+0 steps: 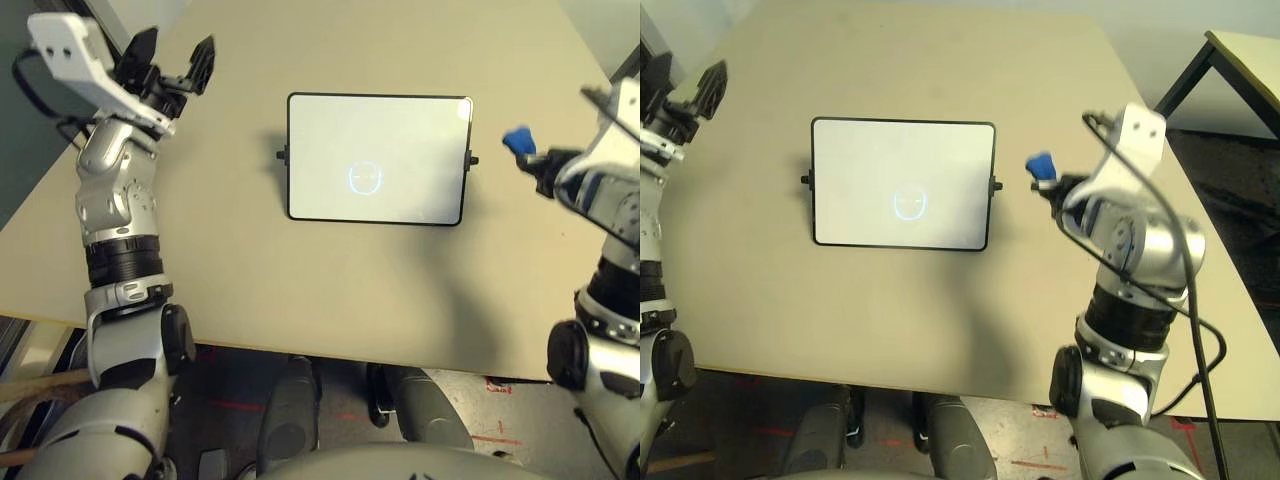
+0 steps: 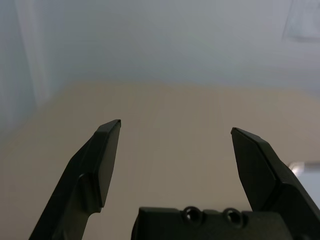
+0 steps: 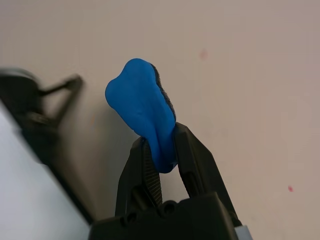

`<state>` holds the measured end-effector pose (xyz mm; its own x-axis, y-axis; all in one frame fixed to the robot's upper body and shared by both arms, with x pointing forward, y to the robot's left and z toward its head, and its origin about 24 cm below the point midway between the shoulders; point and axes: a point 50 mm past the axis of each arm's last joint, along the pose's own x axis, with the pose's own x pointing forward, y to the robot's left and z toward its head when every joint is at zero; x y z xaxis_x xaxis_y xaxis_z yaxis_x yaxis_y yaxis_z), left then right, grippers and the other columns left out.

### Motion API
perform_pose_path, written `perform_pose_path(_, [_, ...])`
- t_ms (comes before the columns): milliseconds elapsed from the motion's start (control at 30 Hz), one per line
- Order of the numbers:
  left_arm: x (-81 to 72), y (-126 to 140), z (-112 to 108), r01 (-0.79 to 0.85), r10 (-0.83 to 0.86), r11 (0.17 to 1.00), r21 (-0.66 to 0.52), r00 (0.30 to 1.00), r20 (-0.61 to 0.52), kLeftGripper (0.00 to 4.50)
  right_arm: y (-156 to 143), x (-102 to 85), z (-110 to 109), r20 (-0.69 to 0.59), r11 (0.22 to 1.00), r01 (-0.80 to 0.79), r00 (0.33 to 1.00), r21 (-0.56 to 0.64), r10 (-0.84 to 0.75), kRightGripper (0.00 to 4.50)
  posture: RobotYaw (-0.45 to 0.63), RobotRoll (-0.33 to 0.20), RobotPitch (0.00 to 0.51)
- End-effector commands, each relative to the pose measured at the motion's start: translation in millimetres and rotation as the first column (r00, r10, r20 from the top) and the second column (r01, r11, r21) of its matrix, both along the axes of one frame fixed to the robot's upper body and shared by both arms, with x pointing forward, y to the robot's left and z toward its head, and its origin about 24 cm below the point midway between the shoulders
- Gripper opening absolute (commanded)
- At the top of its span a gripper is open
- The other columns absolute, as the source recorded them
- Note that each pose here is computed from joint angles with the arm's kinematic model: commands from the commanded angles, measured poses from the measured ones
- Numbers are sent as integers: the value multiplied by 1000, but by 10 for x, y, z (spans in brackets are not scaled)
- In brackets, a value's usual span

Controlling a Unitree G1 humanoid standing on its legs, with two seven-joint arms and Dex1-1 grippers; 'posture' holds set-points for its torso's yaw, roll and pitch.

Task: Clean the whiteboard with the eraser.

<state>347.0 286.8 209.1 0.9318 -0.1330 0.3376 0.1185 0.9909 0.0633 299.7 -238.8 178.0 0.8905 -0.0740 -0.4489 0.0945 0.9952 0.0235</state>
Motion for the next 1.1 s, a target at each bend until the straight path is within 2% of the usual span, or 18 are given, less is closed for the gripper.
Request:
perform_pose_path(33, [-8, 37, -296, -21, 22, 1000, 8, 996, -84, 4500, -53, -15, -228, -61, 998, 63, 996, 27, -61, 567, -80, 0, 154])
perform_pose_path(167, [-9, -38, -589, 20, -22, 1000, -11, 981, -194, 4500, -34, -9, -397, -103, 992, 110, 989, 67, -102, 567, -73, 0, 150])
perform_pose_path(233, [-20, -91, -664, 44, -46, 999, -12, 975, -215, 4500, -41, -10, -470, -116, 987, 138, 985, 82, -128, 567, -72, 0, 151])
perform_pose_path(500, [6, -189, -668, 74, -77, 997, -25, 972, -221, 4500, -13, 9, -548, -119, 981, 160, 982, 110, -147, 567, -67, 0, 148])
perform_pose_path(533, [13, -195, -656, 76, -79, 997, -24, 972, -220, 4500, -26, 8, -548, -116, 981, 161, 982, 109, -148, 1302, -69, 0, 145])
perform_pose_path(733, [51, -218, -574, 91, -92, 996, -18, 975, -204, 4500, -89, -15, -525, -98, 984, 147, 986, 96, -138, 3199, -79, 0, 138])
perform_pose_path(833, [85, -242, -520, 97, -98, 995, -15, 977, -191, 4500, -126, -23, -465, -55, 994, 94, 994, 53, -91, 4262, -82, 0, 134])
perform_pose_path(867, [95, -250, -501, 99, -99, 995, -14, 978, -185, 4500, -146, -28, -436, -40, 996, 78, 996, 37, -77, 4474, -82, 0, 134])
perform_pose_path(900, [103, -252, -476, 98, -98, 995, -11, 979, -176, 4500, -168, -28, -393, -10, 998, 59, 998, 26, -59, 4474, -82, 0, 134])
perform_pose_path(1000, [118, -193, -364, 59, -58, 998, -2, 991, -123, 4500, -349, 25, -126, 261, 999, 26, 965, -34, -16, 4474, -84, 0, 136])
perform_pose_path(1100, [125, -139, -320, 7, -7, 1000, 0, 996, -85, 4500, -530, 67, -30, 415, 995, 29, 910, -93, 12, 4474, -88, 0, 140])
